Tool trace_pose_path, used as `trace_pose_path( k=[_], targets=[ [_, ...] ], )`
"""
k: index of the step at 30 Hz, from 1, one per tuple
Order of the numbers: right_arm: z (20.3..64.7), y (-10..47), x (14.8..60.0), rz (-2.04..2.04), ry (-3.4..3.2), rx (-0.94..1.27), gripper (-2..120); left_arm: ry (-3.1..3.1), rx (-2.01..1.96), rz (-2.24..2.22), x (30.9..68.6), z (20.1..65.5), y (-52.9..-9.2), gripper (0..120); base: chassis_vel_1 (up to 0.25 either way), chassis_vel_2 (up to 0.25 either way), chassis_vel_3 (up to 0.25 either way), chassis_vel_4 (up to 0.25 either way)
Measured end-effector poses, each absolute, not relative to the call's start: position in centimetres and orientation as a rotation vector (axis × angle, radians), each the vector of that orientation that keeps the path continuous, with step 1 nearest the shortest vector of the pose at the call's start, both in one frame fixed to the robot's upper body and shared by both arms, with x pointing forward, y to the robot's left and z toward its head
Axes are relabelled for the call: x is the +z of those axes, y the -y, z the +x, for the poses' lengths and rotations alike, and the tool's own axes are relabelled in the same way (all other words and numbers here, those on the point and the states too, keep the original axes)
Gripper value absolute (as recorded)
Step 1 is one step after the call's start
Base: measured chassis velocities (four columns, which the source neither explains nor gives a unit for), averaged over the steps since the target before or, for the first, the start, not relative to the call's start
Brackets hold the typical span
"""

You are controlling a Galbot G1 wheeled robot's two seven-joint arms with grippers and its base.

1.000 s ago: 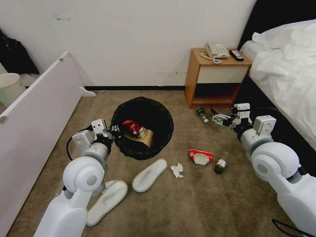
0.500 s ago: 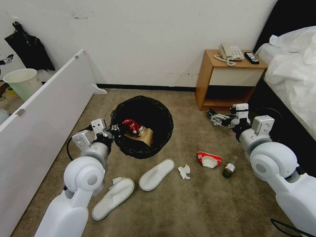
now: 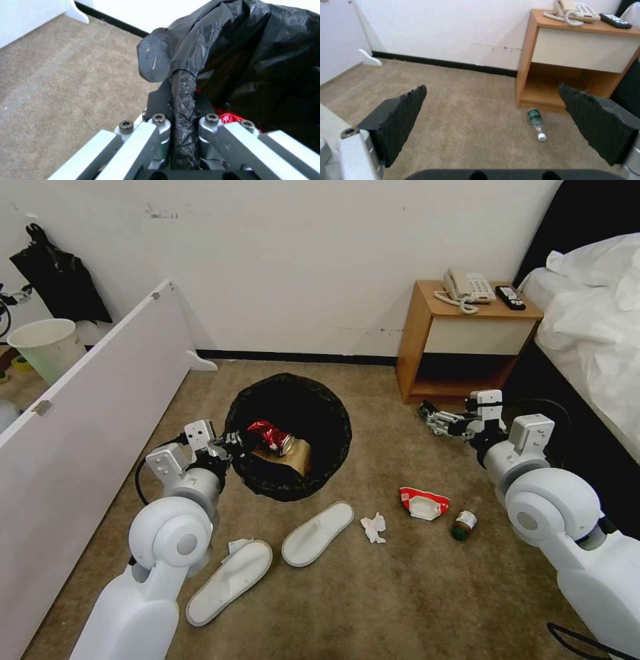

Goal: Pick up the trash bin, then pick up the garbage from the floor and place it into the trash bin.

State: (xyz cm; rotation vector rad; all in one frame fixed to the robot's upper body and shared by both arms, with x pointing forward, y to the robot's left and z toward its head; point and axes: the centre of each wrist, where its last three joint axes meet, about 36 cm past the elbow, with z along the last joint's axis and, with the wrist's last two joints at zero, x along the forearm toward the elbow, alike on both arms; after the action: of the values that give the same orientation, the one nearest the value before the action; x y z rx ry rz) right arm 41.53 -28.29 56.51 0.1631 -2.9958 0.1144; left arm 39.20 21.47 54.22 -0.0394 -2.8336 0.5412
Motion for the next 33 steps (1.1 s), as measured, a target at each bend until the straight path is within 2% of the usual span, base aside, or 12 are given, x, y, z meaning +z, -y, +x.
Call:
trace_pose_path(
  k=[9, 33],
  targets=[
    [41.67, 28.06, 56.54, 0.172, 2.998, 0.108, 100, 2.835, 0.54, -0.042, 54.34, 39.11, -21.58, 5, 0.0, 0.0, 0.0, 0.0],
    [41.66, 28.13, 56.55, 0.169, 2.997, 0.114, 100, 2.847, 0.554, -0.036, 54.29, 39.04, -21.48, 5, 0.067, 0.063, 0.064, 0.062]
  ],
)
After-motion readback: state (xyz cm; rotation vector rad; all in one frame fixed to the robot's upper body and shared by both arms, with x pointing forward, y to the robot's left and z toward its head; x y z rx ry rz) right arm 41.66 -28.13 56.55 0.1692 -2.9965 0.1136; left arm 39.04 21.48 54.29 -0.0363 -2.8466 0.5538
